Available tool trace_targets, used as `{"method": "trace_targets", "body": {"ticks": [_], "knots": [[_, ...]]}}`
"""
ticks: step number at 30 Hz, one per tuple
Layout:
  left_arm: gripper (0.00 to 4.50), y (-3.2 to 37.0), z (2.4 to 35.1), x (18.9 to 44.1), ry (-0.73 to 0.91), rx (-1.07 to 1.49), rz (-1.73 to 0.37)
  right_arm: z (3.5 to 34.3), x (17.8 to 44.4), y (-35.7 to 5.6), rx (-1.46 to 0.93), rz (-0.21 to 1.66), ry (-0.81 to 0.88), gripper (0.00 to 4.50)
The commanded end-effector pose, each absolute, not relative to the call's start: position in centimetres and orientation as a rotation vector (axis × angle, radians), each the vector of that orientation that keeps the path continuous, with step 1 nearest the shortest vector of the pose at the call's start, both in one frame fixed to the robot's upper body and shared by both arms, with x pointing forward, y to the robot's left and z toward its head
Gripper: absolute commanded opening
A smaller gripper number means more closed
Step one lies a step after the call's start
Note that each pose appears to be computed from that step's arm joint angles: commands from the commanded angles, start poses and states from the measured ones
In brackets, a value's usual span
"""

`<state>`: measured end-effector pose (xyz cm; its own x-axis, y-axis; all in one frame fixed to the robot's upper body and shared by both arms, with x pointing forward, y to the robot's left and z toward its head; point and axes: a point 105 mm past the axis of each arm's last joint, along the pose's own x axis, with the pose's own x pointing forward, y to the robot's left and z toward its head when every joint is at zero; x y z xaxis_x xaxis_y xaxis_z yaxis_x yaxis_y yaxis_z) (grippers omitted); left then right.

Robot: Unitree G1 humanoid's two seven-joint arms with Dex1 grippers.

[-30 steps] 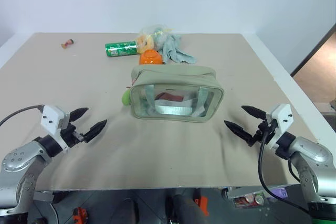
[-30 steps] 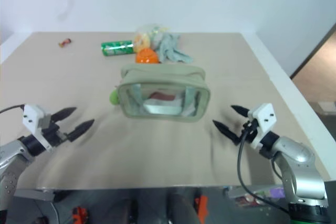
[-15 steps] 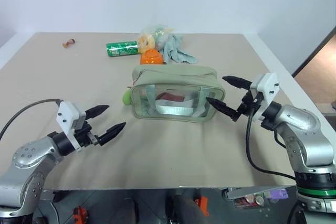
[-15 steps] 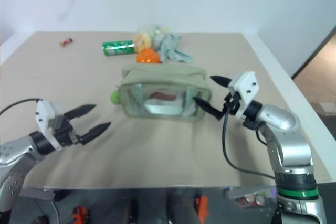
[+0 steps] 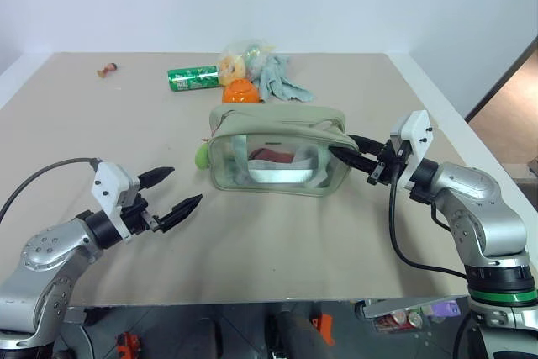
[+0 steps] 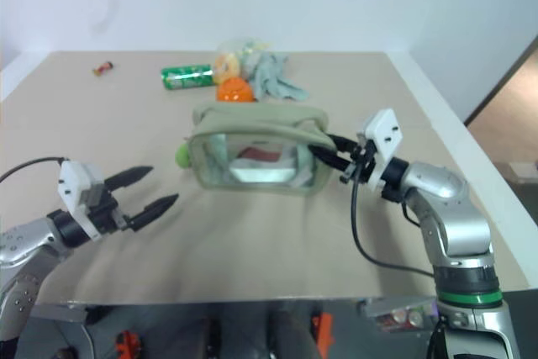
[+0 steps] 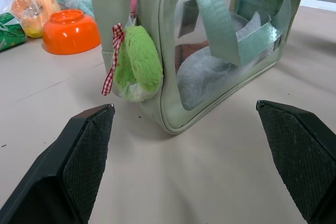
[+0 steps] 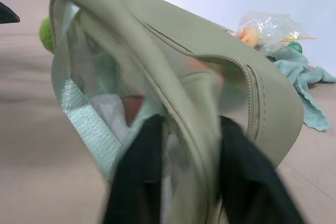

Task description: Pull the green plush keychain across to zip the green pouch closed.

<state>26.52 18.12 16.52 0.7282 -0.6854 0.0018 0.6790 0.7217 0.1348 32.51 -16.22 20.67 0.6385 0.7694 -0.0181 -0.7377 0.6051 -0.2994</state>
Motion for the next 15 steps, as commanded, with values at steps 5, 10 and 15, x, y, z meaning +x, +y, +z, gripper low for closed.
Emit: {"method": "trace_targets", "body": {"ticks": [5,10,15], "knots": [[4.50,18.6,17.3,26.8,-0.079,0.161,-0.747,21.7,32.1,-16.6,-0.337,0.901,-0.170,0.06],[4.50,19.6,17.5,27.3,-0.082,0.153,-0.723,22.3,31.7,-15.5,-0.344,1.018,-0.207,0.06],[4.50,20.7,18.6,27.5,-0.098,0.114,-0.719,23.4,31.2,-13.6,-0.354,1.160,-0.247,0.06]]}}
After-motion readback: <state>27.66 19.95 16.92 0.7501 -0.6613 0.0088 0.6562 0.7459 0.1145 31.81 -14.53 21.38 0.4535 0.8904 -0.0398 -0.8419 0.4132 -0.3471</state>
